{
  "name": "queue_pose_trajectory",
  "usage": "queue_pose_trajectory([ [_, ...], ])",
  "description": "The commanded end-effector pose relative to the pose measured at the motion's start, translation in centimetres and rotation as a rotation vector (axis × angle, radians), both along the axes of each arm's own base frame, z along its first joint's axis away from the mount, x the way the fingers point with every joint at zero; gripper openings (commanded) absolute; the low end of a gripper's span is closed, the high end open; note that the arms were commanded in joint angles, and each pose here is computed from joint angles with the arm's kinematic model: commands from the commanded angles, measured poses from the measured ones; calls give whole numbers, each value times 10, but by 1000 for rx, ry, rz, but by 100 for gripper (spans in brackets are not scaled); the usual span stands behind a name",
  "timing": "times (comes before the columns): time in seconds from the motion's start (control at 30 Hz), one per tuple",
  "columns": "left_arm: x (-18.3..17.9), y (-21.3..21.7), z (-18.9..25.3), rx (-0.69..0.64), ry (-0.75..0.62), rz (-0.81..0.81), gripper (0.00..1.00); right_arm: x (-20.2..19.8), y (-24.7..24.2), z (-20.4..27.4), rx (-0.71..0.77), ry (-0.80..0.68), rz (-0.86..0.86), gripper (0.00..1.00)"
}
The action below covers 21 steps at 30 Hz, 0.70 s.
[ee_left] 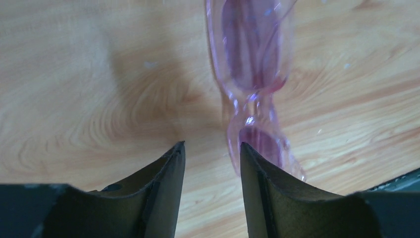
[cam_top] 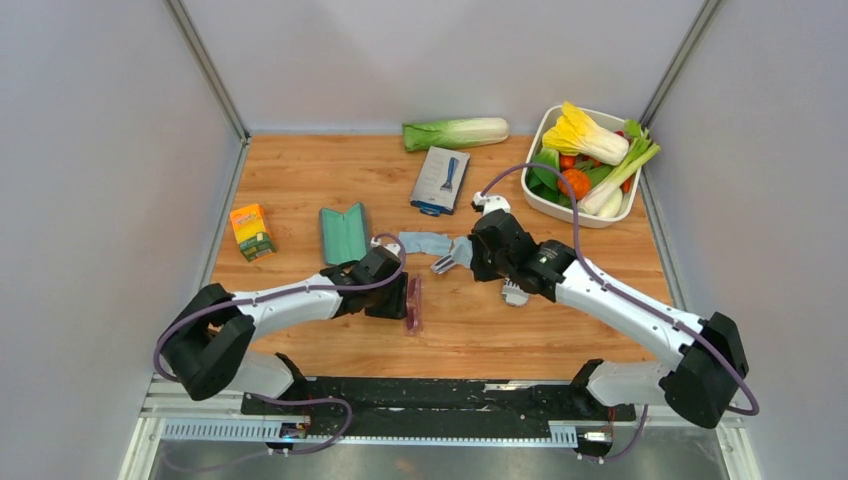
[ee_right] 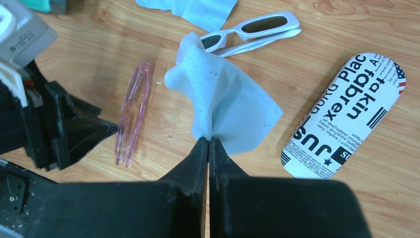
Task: Organize the sunglasses
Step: Move the sunglasses to the center of the board.
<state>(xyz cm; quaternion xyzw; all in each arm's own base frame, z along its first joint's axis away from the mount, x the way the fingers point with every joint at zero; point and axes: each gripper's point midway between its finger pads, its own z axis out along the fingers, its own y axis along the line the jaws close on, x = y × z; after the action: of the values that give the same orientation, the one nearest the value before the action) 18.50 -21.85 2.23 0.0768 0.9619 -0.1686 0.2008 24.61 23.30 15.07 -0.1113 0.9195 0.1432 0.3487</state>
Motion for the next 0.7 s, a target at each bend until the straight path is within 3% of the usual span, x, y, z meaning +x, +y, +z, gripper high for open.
queue_pose_trajectory([
  [0.0,22,-20,5,-49,-58,30,53,-4,-6,14,30,-27,6,0],
  [0.23,29,-78,-1,-109,-35,-50,52,-9,-13,22,39,-38,3,0],
  [0.47,59,-147,12,-183,-78,-108,52,-11,-30,21,12,-15,-37,1],
  [0.67,59,-115,30,-98,-136,-68,53,-24,-33,7,4,48,-10,1],
])
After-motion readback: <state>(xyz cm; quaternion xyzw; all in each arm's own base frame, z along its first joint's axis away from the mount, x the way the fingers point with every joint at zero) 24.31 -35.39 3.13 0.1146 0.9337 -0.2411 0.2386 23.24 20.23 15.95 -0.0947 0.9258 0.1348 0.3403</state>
